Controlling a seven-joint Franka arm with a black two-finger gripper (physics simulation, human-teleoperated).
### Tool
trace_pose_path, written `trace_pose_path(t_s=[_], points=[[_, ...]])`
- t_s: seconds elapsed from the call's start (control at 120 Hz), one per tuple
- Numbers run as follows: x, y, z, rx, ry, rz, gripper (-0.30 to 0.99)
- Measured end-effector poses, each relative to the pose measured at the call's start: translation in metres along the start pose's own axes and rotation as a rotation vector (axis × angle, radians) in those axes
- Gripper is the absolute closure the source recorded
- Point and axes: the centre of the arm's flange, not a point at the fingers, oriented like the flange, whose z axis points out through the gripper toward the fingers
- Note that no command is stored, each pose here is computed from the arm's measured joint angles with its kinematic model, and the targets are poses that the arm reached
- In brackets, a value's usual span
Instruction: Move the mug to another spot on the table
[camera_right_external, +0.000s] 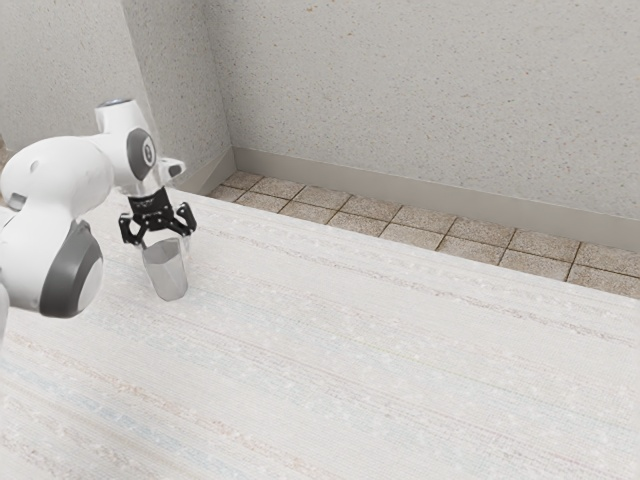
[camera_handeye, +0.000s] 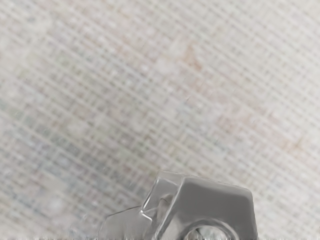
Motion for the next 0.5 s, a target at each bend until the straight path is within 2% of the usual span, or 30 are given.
trace_pose_path(t_s=[0.283, 0.5], points=[[-0.002, -0.014, 0.003, -0.01, -0.025, -0.025, 0.04], [-0.001, -0.011, -0.002, -0.013, -0.013, -0.018, 0.1]])
